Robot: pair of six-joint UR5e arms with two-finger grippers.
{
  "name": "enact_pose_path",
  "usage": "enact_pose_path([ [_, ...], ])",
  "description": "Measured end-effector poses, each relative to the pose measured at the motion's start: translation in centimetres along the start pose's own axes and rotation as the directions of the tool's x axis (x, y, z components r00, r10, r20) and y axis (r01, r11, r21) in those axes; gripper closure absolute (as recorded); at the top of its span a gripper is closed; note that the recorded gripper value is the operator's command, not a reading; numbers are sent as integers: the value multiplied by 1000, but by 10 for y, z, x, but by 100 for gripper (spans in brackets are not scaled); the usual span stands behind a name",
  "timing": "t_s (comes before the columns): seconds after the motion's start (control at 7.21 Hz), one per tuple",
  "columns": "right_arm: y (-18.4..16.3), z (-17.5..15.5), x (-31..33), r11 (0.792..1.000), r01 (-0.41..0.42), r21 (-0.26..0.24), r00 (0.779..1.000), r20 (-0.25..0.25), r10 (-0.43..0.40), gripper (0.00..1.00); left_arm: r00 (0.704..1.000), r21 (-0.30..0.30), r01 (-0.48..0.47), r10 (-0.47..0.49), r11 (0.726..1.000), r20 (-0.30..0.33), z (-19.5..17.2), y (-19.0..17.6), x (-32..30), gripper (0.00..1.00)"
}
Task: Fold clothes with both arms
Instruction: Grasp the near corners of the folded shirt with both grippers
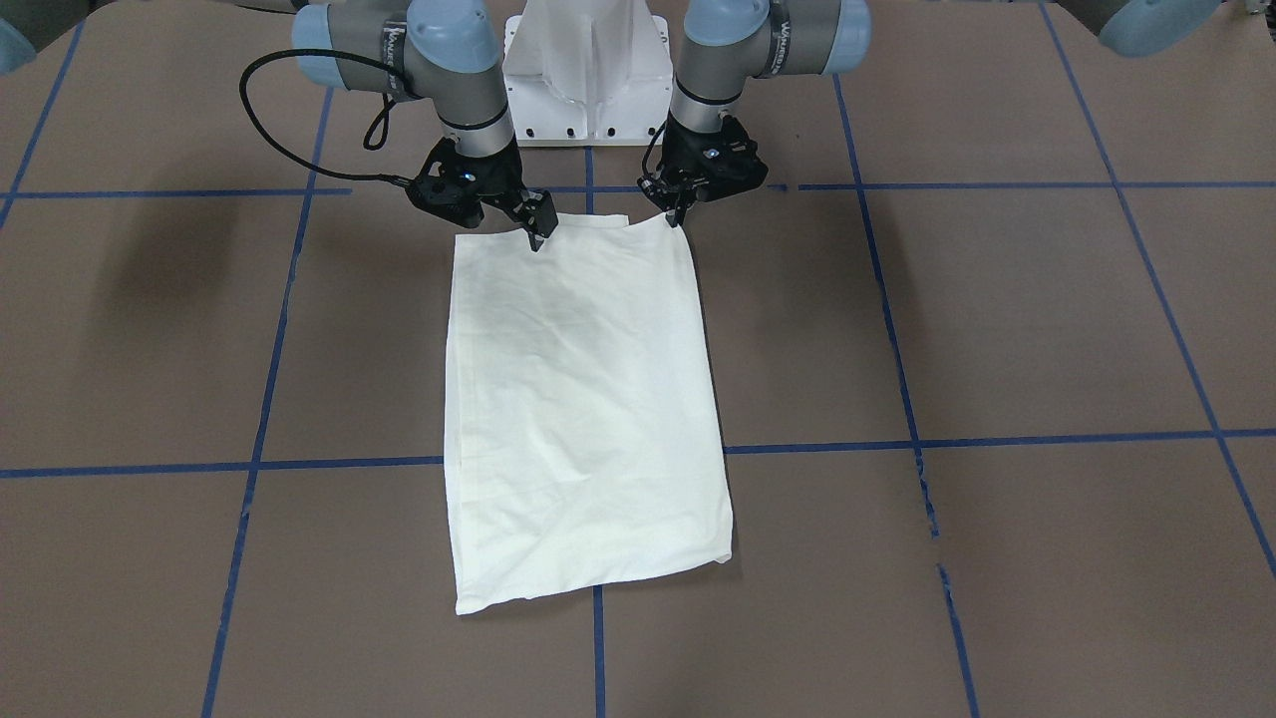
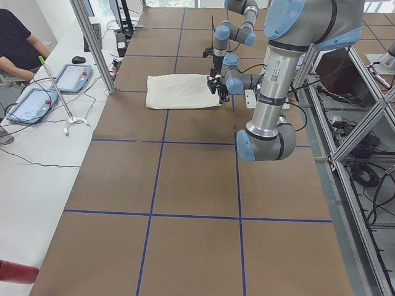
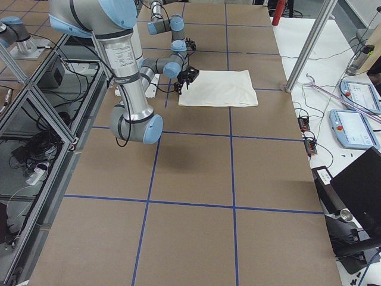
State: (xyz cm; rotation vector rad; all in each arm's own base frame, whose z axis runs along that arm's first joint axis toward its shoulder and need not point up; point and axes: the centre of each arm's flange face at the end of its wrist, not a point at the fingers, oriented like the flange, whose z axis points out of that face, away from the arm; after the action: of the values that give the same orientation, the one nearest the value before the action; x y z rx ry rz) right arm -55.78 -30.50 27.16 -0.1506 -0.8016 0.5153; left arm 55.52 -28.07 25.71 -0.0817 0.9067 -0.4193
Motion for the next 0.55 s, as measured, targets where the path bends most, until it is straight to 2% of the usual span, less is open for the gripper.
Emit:
enact_pose_path([
  [0.55,19,15,4,1000,-9,2,1000,-19,9,0,1000,0,-1,1,1000,4,2,-1,-2,100],
])
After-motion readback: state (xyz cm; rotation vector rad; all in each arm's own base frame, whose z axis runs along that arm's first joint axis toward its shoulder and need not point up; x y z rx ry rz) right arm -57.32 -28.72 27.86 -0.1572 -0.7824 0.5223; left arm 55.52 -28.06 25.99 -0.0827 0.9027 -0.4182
